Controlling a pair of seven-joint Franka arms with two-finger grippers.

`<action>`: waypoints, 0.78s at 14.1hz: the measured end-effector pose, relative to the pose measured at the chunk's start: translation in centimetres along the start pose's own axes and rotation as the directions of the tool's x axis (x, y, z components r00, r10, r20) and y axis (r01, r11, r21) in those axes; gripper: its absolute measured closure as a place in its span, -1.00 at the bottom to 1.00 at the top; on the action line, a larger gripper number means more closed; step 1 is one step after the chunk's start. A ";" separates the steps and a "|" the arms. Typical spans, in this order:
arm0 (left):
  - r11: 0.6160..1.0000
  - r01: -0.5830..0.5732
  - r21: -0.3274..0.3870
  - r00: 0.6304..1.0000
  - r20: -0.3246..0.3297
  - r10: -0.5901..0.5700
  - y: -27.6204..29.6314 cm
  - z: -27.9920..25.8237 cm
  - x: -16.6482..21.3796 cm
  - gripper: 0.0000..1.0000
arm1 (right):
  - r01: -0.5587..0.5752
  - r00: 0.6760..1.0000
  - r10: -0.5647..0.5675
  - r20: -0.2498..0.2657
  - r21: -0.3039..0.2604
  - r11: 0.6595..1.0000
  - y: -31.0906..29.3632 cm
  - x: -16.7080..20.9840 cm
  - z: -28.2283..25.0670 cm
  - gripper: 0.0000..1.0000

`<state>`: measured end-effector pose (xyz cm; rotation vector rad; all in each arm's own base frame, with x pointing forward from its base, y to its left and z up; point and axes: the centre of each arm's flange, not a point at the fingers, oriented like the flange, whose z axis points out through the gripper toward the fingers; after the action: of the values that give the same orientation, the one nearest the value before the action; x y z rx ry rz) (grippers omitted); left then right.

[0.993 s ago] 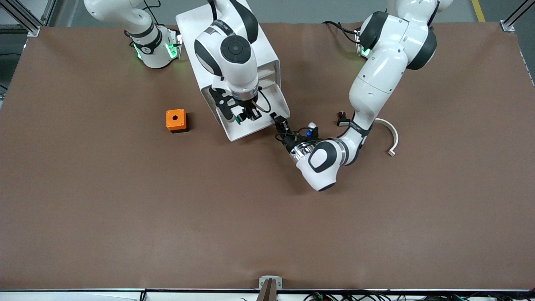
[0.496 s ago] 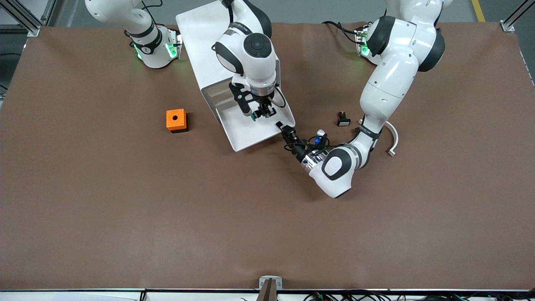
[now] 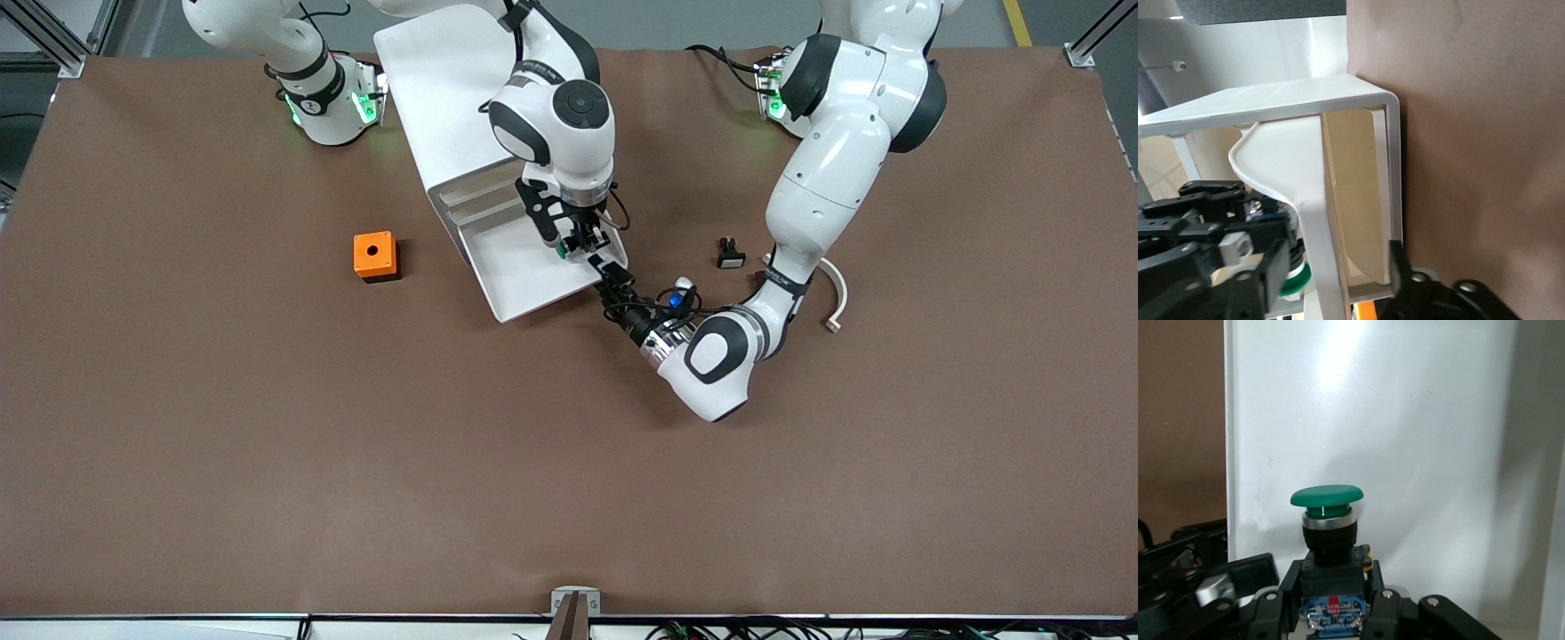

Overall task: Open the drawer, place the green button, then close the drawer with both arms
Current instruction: 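Lower the green button into the open drawer with the right gripper, then open the right gripper and withdraw while the left gripper releases the drawer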

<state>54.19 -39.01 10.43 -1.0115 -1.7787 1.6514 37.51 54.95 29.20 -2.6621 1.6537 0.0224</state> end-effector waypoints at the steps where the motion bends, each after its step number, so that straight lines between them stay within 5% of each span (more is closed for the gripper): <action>1: 1.000 -0.019 -0.004 1.000 0.007 0.019 -0.1 -0.5 0.0 -0.67 | -0.001 1.000 0.001 -0.002 -0.003 1.000 0.0 -0.2 0.5 0.16; 2: 0.999 -0.038 -0.008 0.999 0.019 0.038 -0.1 -1.2 0.0 -0.83 | -0.003 1.000 0.003 -0.003 -0.003 1.000 0.0 -0.4 0.9 0.16; 5: 0.995 -0.099 -0.011 0.992 0.082 0.099 -0.2 -4.2 0.7 -0.90 | -0.006 1.000 0.006 -0.009 0.002 1.000 -0.3 -0.5 1.5 0.11; 8: 0.979 -0.202 -0.032 0.969 0.138 0.205 -0.4 -7.3 1.4 -0.94 | -0.018 1.000 0.018 -0.003 0.029 0.999 -1.6 -0.1 0.0 -0.44; 11: 0.911 -0.403 -0.089 0.902 0.132 0.412 -1.8 -9.0 0.9 -0.97 | 0.026 0.999 -0.026 -0.018 0.017 1.000 -4.1 2.3 -3.3 -0.99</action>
<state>60.33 -32.81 13.28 -1.3976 -1.8064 1.9771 42.26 54.67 32.45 -2.6790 1.6160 -0.0163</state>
